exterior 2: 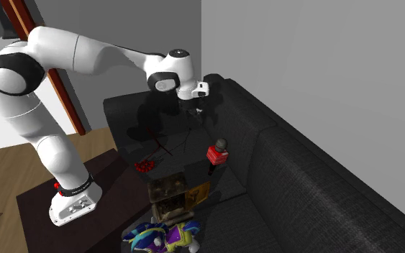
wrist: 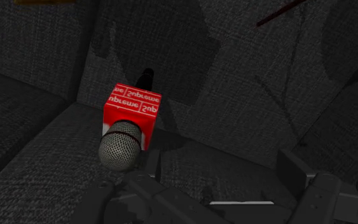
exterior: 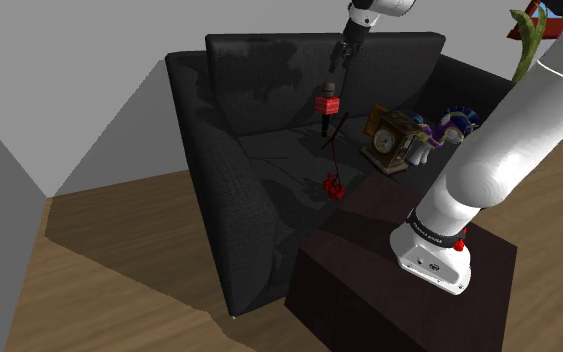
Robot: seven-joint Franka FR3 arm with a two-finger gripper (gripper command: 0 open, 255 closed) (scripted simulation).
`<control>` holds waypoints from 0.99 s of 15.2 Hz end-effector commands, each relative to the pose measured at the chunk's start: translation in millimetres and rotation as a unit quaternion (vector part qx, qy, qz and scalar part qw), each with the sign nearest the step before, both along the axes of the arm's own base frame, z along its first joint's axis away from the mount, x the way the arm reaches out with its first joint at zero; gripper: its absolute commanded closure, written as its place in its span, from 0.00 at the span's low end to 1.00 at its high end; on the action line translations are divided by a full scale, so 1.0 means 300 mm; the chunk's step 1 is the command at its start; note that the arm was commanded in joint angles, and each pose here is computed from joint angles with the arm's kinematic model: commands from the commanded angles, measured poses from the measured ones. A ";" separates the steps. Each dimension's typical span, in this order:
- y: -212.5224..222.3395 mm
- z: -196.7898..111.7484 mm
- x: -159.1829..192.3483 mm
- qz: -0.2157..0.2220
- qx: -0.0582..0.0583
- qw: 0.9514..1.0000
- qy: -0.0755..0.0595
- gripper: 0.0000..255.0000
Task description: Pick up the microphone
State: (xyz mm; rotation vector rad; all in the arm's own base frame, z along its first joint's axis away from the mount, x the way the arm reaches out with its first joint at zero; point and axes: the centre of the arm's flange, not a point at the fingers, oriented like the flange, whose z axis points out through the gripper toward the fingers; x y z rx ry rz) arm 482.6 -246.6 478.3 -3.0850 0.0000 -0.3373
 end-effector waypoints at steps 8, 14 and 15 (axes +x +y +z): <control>-0.279 -0.205 0.214 0.023 0.001 1.000 0.003 0.00; -0.369 -0.310 0.289 0.030 0.002 1.000 0.004 0.00; -0.369 -0.328 0.289 0.030 0.002 1.000 0.004 0.00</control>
